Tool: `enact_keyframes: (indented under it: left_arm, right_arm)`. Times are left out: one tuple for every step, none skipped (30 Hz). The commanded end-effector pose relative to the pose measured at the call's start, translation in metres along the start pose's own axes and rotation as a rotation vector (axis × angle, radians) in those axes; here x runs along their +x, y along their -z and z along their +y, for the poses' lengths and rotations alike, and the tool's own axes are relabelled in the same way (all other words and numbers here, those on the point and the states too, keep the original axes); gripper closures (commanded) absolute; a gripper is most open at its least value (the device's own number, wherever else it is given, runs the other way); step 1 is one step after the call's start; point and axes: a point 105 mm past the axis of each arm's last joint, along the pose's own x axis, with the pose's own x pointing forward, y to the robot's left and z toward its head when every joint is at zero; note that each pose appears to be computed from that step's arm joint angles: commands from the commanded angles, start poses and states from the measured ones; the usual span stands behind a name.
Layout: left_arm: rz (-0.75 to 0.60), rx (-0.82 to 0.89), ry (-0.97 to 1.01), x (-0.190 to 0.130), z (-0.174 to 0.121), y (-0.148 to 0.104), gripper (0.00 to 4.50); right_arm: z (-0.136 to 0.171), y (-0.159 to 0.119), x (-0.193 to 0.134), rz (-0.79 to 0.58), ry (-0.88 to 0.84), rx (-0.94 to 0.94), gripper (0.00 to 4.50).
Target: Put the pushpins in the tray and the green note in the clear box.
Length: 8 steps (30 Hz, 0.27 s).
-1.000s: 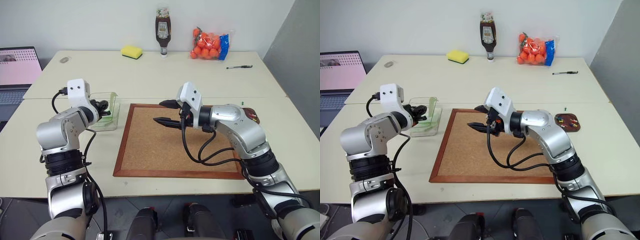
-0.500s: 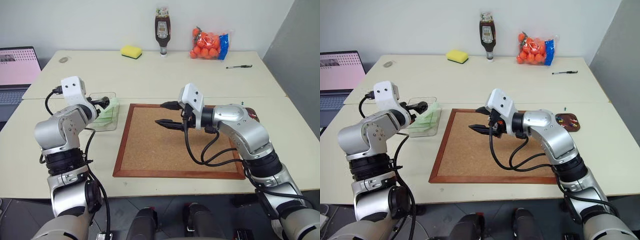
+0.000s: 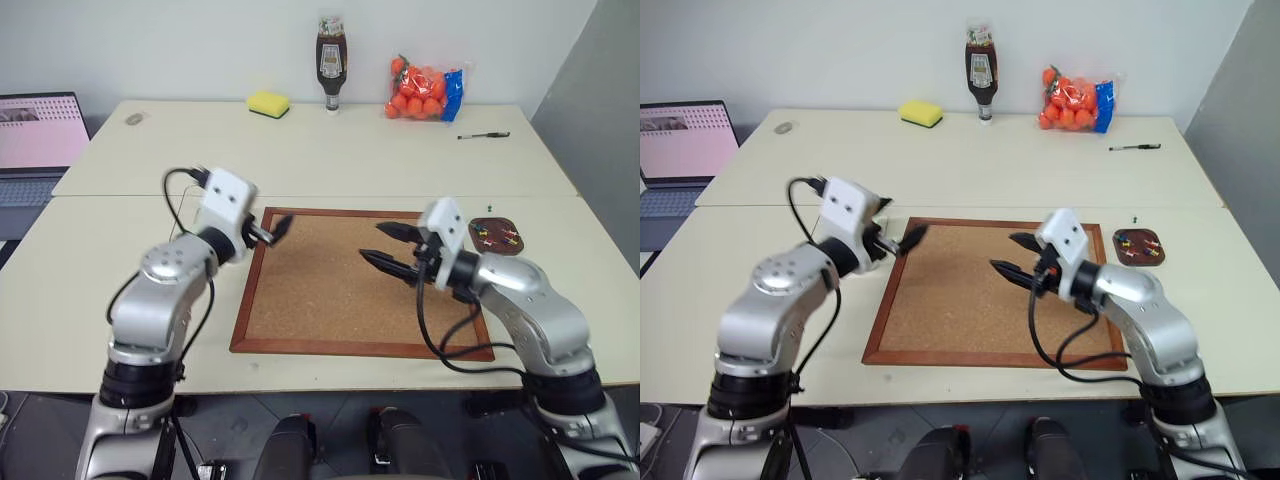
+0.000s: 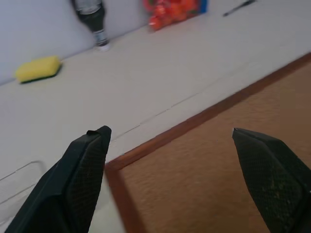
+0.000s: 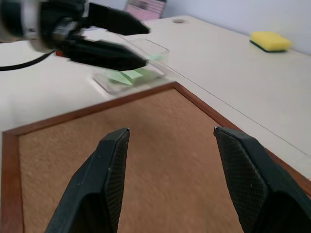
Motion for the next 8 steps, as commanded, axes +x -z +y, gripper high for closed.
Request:
enact_keyframes:
  left_arm:
    - [-0.063,-0.013,0.056,-0.005,-0.006,-0.003,0.27]
    - [-0.061,-0.023,0.060,-0.005,-0.006,0.000,0.27]
    - [-0.065,-0.042,0.059,-0.006,-0.005,0.002,0.27]
    - [-0.065,-0.059,0.057,-0.006,-0.004,0.004,0.27]
    - [-0.070,-0.069,0.057,-0.007,-0.003,0.004,0.27]
    - [-0.078,-0.073,0.057,-0.007,-0.002,0.004,0.27]
    - [-0.077,-0.063,0.054,-0.008,0.000,0.005,0.27]
    - [-0.076,-0.056,0.053,-0.008,0.000,0.006,0.27]
  right_arm:
    - [-0.015,-0.003,-0.017,-0.043,0.159,-0.086,1.57]
    - [-0.017,0.000,-0.021,-0.046,0.186,-0.082,1.57]
    - [-0.018,0.003,-0.024,-0.052,0.211,-0.066,1.57]
    - [-0.018,0.006,-0.027,-0.056,0.226,-0.055,1.57]
    - [-0.017,0.010,-0.028,-0.057,0.236,-0.045,1.57]
    - [-0.016,0.012,-0.029,-0.059,0.241,-0.040,1.57]
    - [-0.016,0.015,-0.029,-0.061,0.247,-0.035,1.57]
    - [-0.015,0.017,-0.029,-0.064,0.252,-0.026,1.57]
